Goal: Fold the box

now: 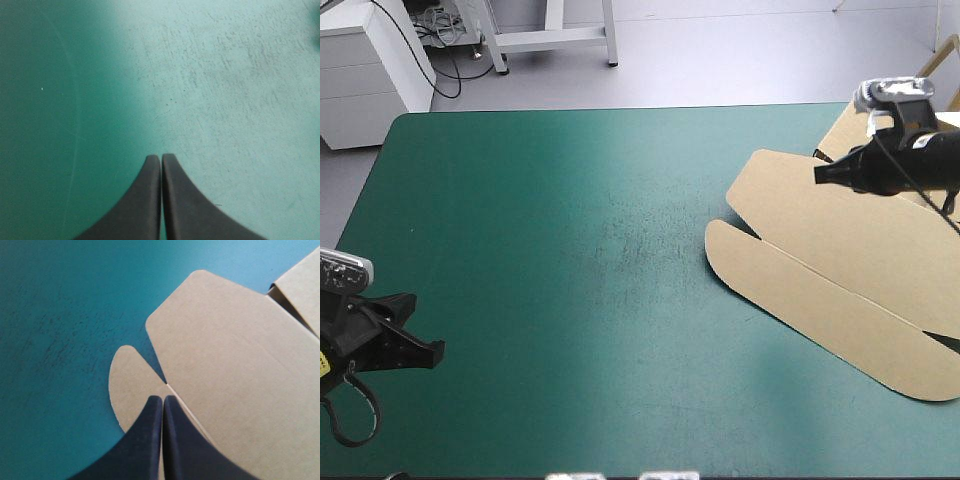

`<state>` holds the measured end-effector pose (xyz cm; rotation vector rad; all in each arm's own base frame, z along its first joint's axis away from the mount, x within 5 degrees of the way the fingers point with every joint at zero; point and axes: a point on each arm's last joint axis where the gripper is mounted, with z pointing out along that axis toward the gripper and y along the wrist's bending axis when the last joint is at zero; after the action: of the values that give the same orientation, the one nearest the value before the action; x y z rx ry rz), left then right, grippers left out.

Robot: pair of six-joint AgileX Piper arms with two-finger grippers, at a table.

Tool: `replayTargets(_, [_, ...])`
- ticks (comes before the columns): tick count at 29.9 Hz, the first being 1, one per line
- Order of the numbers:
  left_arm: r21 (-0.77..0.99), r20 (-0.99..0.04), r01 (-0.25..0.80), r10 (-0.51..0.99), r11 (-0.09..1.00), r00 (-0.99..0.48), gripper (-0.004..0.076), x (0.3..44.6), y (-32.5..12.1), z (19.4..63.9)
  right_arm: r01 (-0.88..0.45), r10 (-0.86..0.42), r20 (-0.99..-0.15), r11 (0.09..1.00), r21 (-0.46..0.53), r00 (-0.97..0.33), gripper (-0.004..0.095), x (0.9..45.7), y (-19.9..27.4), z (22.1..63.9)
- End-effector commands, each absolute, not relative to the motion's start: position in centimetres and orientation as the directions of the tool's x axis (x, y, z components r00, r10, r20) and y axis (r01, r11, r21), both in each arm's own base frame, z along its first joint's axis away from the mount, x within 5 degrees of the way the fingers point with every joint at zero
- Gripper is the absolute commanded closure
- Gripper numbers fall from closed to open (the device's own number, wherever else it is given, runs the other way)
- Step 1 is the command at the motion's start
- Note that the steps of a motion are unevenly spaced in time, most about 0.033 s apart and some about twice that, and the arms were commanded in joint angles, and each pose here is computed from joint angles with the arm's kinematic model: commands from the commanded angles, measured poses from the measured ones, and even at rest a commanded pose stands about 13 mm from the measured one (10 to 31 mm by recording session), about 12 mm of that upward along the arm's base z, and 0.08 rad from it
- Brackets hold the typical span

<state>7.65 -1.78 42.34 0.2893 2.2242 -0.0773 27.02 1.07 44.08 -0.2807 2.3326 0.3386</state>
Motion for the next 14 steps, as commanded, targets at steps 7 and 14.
replayTargets(7, [0.036,-0.848,0.261,0.168,0.965,-0.503,0.0734,6.6,-1.4,39.3,-0.347,-0.132,-0.861,0.936,0.054,-0.492,0.0927,19.5,2.8,42.2])
replayTargets(14, [0.04,-0.881,0.296,0.174,0.954,-0.44,0.0734,6.0,-1.3,34.1,-0.302,-0.124,-0.899,0.953,0.009,-0.419,0.0927,14.8,2.4,38.0])
